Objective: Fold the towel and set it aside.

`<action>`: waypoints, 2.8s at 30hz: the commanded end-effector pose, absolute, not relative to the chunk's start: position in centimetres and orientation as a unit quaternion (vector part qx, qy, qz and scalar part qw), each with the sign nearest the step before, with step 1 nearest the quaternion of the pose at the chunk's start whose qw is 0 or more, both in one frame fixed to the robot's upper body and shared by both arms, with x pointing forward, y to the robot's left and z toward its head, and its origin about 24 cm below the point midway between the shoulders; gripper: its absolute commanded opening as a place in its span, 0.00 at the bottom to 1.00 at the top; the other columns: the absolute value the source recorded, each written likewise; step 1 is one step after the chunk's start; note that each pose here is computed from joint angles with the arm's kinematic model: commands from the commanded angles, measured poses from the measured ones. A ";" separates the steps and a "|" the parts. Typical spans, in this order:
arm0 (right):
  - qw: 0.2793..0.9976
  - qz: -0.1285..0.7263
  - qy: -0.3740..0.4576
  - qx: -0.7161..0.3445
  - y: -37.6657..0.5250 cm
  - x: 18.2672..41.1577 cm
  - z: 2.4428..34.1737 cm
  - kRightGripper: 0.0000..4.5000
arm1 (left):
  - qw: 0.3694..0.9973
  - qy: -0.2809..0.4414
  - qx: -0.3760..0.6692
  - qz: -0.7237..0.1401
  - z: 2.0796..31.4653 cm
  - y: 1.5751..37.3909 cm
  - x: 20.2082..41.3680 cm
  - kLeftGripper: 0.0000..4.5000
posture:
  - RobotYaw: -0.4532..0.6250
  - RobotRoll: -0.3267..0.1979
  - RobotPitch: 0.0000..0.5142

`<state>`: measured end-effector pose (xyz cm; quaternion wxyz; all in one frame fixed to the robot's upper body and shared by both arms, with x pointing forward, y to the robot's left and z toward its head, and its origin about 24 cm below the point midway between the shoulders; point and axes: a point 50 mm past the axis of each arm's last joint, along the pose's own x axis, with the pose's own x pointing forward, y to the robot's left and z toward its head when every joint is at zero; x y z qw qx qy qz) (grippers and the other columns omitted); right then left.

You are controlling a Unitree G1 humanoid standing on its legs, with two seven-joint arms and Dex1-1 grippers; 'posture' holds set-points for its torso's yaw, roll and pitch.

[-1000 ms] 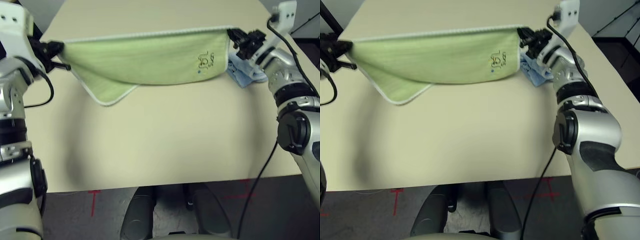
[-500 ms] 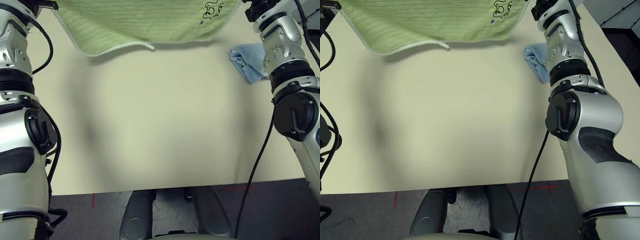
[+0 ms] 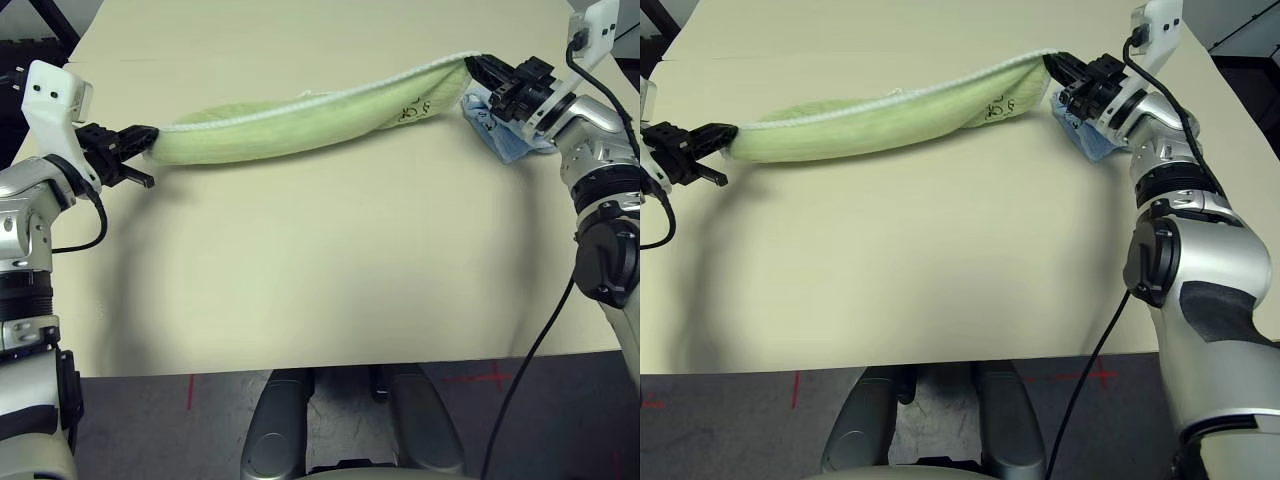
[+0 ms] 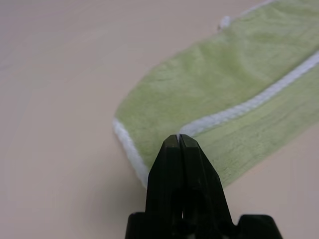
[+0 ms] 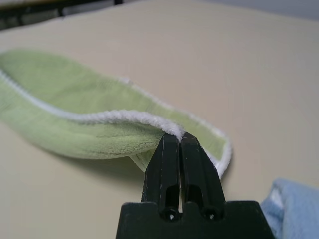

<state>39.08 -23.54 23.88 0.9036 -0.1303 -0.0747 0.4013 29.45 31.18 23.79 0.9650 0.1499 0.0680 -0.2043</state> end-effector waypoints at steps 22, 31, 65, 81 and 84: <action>0.781 0.527 0.026 -0.335 -27.5 35.0 20.0 0.00 | 0.945 0.155 0.110 -0.267 24.7 34.8 22.5 0.01 | 0.43 0.62 0.43; 0.771 0.566 0.024 -0.291 -26.9 34.7 19.6 0.00 | 0.936 0.196 0.114 -0.271 23.3 35.3 21.5 0.01 | 0.42 0.62 0.43; 0.871 0.442 0.034 -0.211 -24.4 38.1 20.0 0.00 | 0.971 0.075 0.178 -0.138 25.1 36.0 28.1 0.01 | 0.43 0.62 0.46; 0.931 0.323 -0.023 -0.168 -21.1 40.7 21.9 0.00 | 0.973 0.060 0.185 -0.122 24.4 34.9 30.6 0.01 | 0.43 0.62 0.47; 0.932 0.317 -0.026 -0.175 -20.6 41.0 22.4 0.00 | 0.972 0.070 0.182 -0.132 24.2 34.8 30.4 0.01 | 0.44 0.62 0.47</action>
